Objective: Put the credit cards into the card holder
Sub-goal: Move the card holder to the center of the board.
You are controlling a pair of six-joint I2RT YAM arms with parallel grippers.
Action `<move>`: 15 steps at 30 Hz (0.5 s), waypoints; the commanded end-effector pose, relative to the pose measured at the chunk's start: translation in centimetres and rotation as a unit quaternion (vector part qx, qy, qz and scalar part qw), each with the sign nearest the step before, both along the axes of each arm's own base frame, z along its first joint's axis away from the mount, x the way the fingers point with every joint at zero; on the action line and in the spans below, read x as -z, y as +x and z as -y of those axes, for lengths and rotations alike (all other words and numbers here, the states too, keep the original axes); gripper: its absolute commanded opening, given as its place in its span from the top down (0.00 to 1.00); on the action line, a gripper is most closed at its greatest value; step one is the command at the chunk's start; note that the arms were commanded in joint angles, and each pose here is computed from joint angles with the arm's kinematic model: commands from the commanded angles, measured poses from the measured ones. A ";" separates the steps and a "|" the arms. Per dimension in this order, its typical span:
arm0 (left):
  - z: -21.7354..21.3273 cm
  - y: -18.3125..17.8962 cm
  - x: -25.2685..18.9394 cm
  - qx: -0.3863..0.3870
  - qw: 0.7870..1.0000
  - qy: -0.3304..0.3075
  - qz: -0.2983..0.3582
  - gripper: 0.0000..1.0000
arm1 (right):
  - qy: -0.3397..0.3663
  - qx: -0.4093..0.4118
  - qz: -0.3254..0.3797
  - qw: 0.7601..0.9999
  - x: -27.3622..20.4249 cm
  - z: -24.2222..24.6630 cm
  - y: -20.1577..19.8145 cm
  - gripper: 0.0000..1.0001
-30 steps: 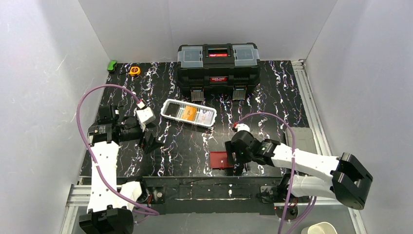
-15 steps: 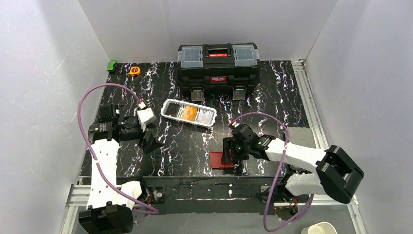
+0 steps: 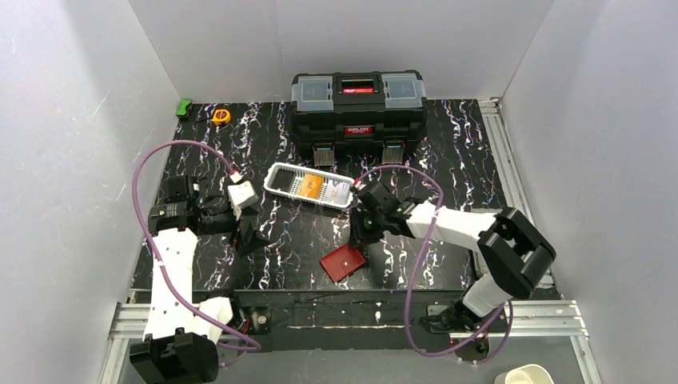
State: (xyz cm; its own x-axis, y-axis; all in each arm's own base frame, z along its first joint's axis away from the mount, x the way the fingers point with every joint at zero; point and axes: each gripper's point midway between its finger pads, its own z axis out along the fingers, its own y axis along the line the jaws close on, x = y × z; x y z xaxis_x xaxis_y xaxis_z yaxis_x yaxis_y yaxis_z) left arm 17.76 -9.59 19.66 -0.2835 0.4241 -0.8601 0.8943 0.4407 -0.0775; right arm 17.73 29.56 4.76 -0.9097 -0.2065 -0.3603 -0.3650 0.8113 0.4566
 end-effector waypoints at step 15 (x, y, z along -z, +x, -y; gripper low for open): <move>2.5 -2.8 2.1 0.157 0.985 0.002 0.071 0.04 | -0.012 -0.002 0.019 1.000 -2.1 2.8 -1.3 0.20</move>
